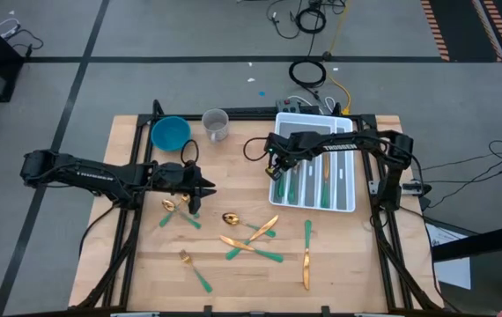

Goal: Sort silverware
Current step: Put the green fork into the white silverware organizer, then adjust the green fork in the white silverware organizer

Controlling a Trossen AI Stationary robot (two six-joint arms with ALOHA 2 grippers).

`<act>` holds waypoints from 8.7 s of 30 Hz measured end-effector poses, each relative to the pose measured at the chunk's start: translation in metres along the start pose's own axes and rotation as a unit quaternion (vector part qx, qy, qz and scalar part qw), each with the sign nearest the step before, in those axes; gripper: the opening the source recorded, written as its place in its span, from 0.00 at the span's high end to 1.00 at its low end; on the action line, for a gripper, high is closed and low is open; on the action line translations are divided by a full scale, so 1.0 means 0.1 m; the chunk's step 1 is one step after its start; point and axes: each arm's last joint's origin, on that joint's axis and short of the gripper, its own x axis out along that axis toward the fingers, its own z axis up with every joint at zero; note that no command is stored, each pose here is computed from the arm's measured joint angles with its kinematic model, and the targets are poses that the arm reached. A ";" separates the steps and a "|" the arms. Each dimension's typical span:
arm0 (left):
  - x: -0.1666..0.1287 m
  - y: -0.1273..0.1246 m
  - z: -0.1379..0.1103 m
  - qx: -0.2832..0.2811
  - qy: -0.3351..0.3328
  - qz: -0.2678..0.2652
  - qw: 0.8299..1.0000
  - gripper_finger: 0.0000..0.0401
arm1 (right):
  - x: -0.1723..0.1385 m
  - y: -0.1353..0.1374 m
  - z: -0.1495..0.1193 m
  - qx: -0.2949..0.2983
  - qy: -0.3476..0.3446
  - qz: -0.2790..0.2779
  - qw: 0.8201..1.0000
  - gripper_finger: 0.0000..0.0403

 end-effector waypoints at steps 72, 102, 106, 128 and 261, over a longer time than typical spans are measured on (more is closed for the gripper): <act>0.00 0.02 -0.01 0.009 -0.002 0.029 1.000 0.71 | 0.28 -0.10 0.21 -0.022 0.009 -0.028 0.999 1.00; 0.00 0.02 -0.01 0.009 -0.001 0.029 1.000 0.71 | -0.02 0.17 0.05 -0.025 -0.002 -0.033 0.999 0.72; 0.00 0.02 -0.01 0.011 -0.001 0.029 1.000 0.71 | -0.02 0.17 0.05 -0.027 -0.002 -0.033 0.999 0.71; 0.00 0.02 -0.01 0.013 -0.003 0.029 0.999 0.71 | 0.22 0.19 0.00 -0.044 0.030 -0.045 0.998 0.80; 0.00 0.04 -0.01 -0.006 -0.001 0.037 0.999 0.71 | -0.46 1.06 0.29 -0.208 0.085 -0.266 0.937 0.63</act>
